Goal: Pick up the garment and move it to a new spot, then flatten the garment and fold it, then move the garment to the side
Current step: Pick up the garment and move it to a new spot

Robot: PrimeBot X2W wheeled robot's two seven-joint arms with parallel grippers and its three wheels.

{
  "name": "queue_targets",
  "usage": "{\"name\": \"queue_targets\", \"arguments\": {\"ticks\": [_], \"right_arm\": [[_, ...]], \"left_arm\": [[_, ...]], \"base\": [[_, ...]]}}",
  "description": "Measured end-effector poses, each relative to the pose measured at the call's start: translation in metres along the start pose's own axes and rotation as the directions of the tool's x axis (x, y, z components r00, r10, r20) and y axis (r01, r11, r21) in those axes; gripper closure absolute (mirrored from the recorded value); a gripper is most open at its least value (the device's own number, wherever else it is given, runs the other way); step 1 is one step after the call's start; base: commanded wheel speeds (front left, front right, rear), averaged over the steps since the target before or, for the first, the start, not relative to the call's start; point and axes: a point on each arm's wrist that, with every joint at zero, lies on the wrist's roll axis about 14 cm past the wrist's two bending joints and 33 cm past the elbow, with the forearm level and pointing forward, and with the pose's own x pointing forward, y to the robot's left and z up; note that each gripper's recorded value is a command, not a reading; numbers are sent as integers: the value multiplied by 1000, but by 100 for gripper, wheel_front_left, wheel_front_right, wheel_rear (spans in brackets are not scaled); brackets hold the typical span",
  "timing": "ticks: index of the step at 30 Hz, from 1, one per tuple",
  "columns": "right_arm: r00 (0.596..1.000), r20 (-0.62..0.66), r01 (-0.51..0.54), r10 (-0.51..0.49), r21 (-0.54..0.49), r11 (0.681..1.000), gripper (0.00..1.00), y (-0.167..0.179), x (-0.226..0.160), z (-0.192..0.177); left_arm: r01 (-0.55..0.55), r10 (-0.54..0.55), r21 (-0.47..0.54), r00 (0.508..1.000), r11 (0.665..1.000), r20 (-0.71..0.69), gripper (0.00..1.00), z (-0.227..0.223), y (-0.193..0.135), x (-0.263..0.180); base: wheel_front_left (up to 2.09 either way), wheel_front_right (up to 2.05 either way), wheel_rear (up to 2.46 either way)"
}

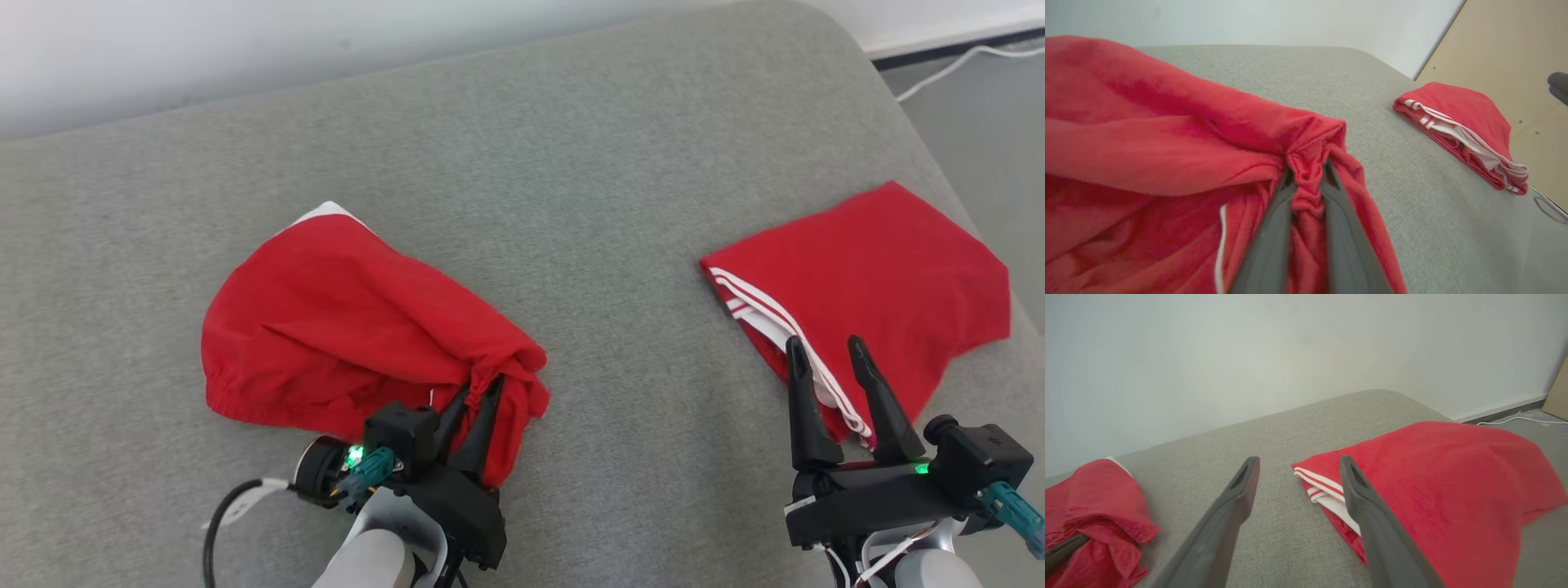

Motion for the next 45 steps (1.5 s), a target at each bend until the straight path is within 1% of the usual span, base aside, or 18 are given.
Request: {"name": "queue_targets", "arguments": {"ticks": [1,2,3,4,6,9,13,17,21,24,26,31,34,36,38,45], "right_arm": [[1000,-4,11,-11,-2,1000,0,-3,-1,-1],[1000,-5,21,-21,-4,1000,0,-7,-2,-2],[1000,-7,30,-30,-5,1000,0,-10,-3,-3],[999,-9,38,-38,-8,999,0,-12,-3,-3],[999,-12,50,-50,-10,999,0,-16,-4,-4],[999,-1,52,-52,-17,999,0,-18,-3,-1],[999,17,39,-39,-28,999,0,-16,0,6],[999,31,14,-13,-38,999,0,-10,3,11],[999,43,-21,23,-42,999,0,0,7,17],[997,48,-52,54,-44,998,0,10,10,19],[996,44,-74,76,-46,996,0,16,11,19],[991,48,-126,128,-51,991,0,34,12,22],[987,52,-150,153,-57,987,0,42,11,24],[985,49,-162,166,-70,984,0,46,9,25],[983,51,-173,178,-79,982,0,49,7,26],[979,35,-200,203,-90,976,0,58,-4,26]], "left_arm": [[18,-18,-6,1000,1000,-13,100,-5,-5,3],[32,-32,-9,999,999,-23,56,-8,-8,6],[49,-49,-16,999,999,-18,5,-8,-12,8],[64,-64,-19,998,998,-15,0,-8,-15,11],[91,-91,-23,996,996,1,0,-5,-22,13],[112,-110,-25,992,993,66,0,12,-29,14],[104,-99,-21,981,994,168,0,45,-27,9],[32,-34,11,963,999,268,0,80,-4,-5],[-105,92,26,944,994,317,0,98,37,-26],[-224,195,42,914,974,355,0,111,70,-46],[-298,260,47,890,953,374,0,116,89,-61],[-460,399,73,828,885,393,0,122,134,-105],[-532,456,91,792,842,406,0,126,153,-130],[-563,479,108,775,819,413,0,128,160,-145],[-580,485,129,766,804,421,0,130,161,-156],[-577,471,191,783,794,407,0,128,144,-179]], "base": [[0,0,0],[0,0,0],[0,0,0],[0,0,0],[0,0,0],[0,0,0],[0,0,0],[0,0,0],[0,0,0],[0,0,0],[0,0,0],[0,0,0],[0,0,0],[0,0,0],[0,0,0],[0,0,0]]}}
